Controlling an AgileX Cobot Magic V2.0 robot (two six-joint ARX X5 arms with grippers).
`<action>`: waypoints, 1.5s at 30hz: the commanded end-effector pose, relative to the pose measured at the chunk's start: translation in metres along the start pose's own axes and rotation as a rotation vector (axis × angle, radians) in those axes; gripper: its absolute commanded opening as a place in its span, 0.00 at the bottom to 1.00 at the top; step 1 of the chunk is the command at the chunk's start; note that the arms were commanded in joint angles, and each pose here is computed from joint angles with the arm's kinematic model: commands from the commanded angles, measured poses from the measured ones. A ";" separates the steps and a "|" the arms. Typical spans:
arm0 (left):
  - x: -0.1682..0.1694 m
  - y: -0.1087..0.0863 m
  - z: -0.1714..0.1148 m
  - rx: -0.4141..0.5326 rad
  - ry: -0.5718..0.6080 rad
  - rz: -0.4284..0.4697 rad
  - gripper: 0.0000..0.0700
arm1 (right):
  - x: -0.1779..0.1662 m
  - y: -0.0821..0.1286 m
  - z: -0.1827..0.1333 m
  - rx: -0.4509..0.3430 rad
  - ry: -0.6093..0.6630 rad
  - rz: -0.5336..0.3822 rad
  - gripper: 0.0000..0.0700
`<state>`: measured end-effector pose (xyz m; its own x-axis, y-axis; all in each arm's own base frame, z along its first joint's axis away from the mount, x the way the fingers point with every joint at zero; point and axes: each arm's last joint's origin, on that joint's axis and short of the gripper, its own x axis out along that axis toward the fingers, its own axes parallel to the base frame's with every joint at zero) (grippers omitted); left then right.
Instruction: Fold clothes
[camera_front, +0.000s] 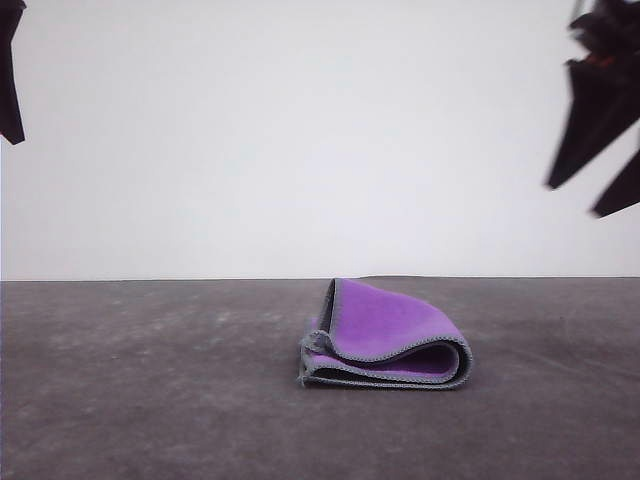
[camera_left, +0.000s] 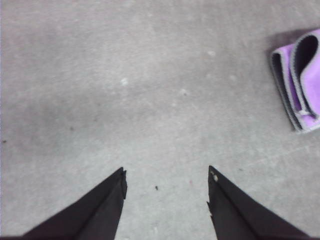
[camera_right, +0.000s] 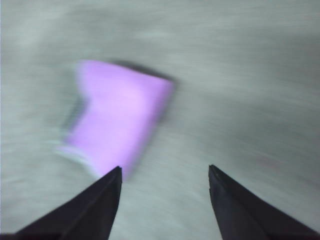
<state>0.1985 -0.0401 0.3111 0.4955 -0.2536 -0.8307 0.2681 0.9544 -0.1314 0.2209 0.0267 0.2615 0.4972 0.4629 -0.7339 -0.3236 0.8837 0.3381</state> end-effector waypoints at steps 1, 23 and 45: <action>0.001 0.001 0.004 0.003 -0.008 0.000 0.44 | -0.008 0.000 0.000 -0.025 -0.014 -0.080 0.50; 0.001 0.005 0.003 -0.009 -0.001 0.009 0.01 | -0.031 0.006 -0.009 -0.026 -0.048 -0.218 0.01; -0.015 0.002 -0.003 0.055 -0.102 0.024 0.01 | -0.031 0.007 -0.007 0.015 -0.074 -0.215 0.01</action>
<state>0.1922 -0.0345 0.3183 0.5631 -0.2478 -0.7884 0.2711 0.9566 -0.1070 0.1952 0.0170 0.2814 0.6060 0.2640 -0.7504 -0.1947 0.9638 0.1819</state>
